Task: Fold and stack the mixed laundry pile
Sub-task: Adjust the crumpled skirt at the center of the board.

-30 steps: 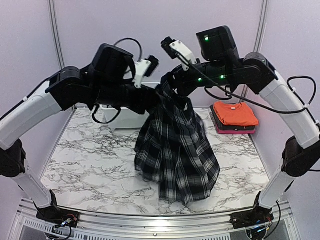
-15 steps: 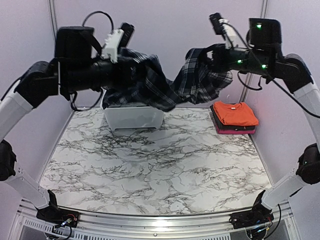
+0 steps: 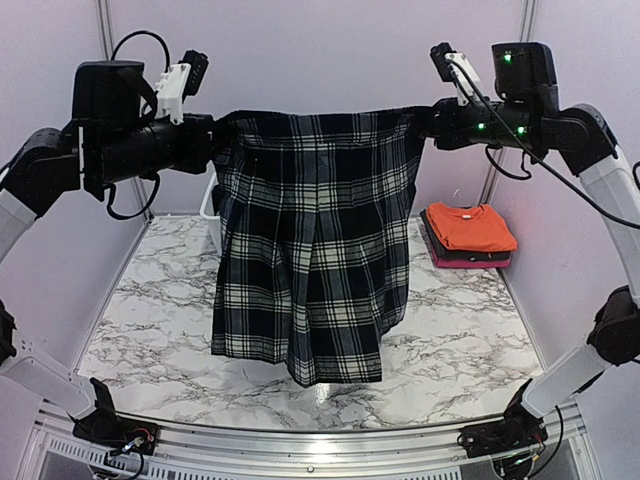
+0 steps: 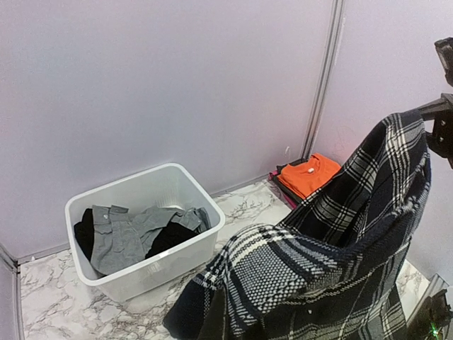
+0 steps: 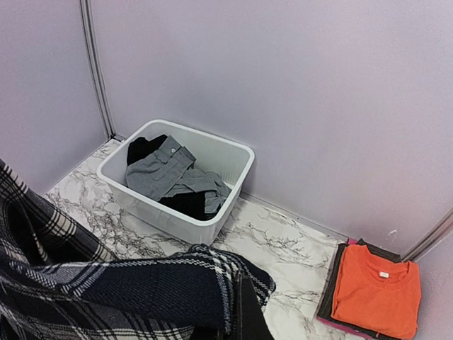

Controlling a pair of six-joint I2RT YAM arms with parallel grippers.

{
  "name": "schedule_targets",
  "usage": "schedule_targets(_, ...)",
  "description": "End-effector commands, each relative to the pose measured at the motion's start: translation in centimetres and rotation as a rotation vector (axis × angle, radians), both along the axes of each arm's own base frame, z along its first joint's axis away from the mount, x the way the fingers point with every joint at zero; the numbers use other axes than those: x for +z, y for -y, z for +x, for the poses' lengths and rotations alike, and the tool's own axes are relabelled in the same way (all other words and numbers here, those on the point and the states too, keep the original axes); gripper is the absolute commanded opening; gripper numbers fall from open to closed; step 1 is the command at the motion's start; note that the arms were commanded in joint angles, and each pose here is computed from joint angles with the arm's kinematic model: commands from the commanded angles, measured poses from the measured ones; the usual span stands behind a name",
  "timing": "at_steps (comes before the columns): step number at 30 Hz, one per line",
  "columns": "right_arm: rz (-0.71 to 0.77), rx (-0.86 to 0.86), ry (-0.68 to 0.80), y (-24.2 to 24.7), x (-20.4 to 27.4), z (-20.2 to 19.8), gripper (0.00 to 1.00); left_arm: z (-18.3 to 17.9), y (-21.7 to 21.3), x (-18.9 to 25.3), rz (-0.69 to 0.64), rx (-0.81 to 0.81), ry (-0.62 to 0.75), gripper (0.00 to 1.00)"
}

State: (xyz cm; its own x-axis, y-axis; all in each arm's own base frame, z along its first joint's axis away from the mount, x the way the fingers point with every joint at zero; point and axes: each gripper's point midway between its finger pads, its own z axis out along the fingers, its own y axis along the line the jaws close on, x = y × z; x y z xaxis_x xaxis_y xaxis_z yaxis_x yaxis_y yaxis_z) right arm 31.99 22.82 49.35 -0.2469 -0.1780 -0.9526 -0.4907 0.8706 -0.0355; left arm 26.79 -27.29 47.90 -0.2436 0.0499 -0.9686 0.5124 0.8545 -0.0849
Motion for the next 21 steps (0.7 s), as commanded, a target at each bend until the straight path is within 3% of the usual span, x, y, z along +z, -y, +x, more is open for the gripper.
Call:
schedule_targets(1,0.031,-0.045,0.091,2.0,3.4,-1.0,0.0,0.1,-1.8,1.7,-0.011,0.058,0.055,0.0)
schedule_targets(6,0.133,0.199,0.04,-0.7,1.3,-4.8,0.0,-5.0,3.6,-2.8,0.081,-0.305,-0.004,0.0)
schedule_targets(9,0.189,0.263,-0.159,-1.6,-6.6,-8.8,0.0,-8.5,4.8,-11.7,0.268,-0.358,-0.078,0.0)
schedule_targets(12,0.187,0.233,-0.36,-1.6,-14.9,-11.4,0.0,-10.2,4.0,-20.1,0.303,-0.343,-0.276,0.0)
schedule_targets(15,0.205,0.11,-0.285,0.8,-13.5,-10.4,0.0,-8.5,1.7,-18.2,0.19,-0.208,-0.216,0.0)
schedule_targets(18,0.148,-0.003,-0.168,3.0,-10.0,-6.9,0.0,-3.5,-2.0,-13.8,0.062,-0.009,-0.143,0.0)
schedule_targets(21,0.099,-0.084,-0.099,3.9,-7.4,-2.2,0.0,1.3,-3.9,-11.1,0.043,0.114,-0.113,0.0)
